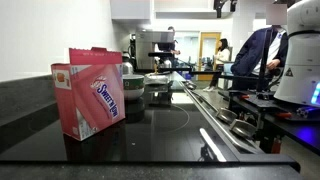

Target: Remove the marker from the mug and put it on the table

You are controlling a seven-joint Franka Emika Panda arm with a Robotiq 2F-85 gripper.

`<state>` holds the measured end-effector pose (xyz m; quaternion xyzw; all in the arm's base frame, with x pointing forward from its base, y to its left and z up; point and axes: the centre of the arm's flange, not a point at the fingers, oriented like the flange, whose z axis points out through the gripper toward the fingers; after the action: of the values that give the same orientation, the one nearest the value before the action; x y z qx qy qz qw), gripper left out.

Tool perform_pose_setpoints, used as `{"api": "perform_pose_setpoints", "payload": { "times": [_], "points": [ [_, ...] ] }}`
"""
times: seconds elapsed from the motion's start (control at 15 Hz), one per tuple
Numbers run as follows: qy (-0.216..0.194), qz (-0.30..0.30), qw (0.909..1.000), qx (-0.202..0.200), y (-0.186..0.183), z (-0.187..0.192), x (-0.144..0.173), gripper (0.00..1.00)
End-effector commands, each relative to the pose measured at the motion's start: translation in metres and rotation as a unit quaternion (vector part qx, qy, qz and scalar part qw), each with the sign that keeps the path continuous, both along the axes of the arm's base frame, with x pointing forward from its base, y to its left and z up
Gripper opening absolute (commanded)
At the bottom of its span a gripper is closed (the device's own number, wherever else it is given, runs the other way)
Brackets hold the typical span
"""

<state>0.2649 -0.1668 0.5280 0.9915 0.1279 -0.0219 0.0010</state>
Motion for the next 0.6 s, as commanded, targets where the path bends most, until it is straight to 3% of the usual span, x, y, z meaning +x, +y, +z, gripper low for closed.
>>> {"api": "perform_pose_setpoints", "payload": {
  "times": [0.0, 0.33, 0.53],
  "points": [
    [0.0, 0.0, 1.0, 0.0, 0.0, 0.0, 0.0, 1.0],
    [0.0, 0.0, 1.0, 0.0, 0.0, 0.0, 0.0, 1.0],
    [-0.024, 0.001, 0.9993, -0.029, 0.019, -0.001, 0.027, 1.0]
  ]
}}
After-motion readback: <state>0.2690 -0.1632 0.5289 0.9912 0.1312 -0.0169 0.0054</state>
